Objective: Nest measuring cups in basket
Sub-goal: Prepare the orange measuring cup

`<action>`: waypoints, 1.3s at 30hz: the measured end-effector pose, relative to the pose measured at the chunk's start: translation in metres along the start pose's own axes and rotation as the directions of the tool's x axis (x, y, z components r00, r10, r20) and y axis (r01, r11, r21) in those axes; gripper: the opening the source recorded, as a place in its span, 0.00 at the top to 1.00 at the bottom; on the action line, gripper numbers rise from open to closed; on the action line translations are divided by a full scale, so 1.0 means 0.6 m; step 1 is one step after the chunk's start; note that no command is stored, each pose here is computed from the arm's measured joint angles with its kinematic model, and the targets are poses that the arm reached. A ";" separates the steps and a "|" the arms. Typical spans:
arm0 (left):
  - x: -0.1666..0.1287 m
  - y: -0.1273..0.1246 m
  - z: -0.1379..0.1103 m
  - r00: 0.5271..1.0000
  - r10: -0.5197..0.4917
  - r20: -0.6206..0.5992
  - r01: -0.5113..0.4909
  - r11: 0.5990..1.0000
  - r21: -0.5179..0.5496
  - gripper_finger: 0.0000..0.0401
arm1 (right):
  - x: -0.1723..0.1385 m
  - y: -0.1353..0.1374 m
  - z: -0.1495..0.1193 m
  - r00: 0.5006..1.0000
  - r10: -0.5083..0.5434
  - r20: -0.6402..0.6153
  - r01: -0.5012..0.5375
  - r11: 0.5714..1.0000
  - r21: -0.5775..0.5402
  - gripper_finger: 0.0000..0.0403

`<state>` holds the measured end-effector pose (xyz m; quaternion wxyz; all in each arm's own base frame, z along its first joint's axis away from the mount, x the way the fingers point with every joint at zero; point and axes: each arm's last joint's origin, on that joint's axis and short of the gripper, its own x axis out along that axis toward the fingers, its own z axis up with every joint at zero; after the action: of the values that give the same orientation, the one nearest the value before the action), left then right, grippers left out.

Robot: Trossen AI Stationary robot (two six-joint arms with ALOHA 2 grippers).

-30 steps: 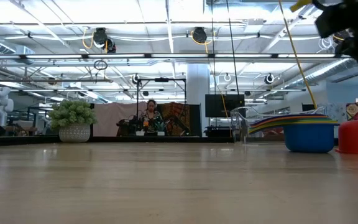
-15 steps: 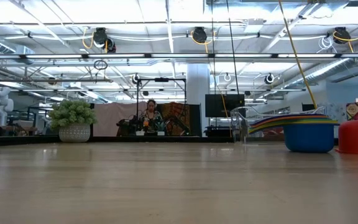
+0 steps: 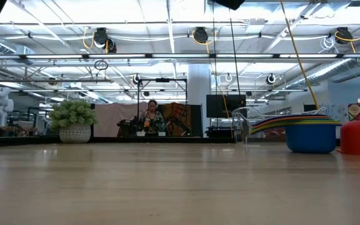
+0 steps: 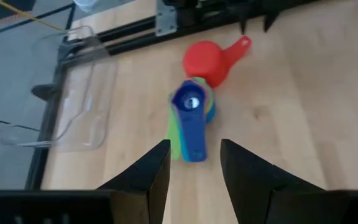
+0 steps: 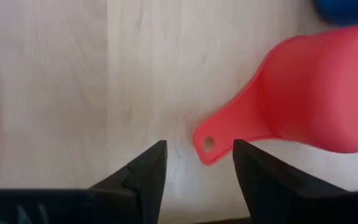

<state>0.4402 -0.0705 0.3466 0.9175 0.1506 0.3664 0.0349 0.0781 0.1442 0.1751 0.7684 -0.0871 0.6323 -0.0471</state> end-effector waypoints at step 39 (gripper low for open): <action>0.004 0.011 -0.005 1.000 0.007 -0.023 -0.008 0.999 -0.039 0.64 | 0.077 0.008 -0.028 0.962 -0.262 0.073 0.268 0.957 -0.106 0.70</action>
<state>0.4404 -0.0627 0.3451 0.9160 0.1337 0.3753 0.0472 0.0707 0.1389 0.1266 0.7667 -0.2165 0.5941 -0.1107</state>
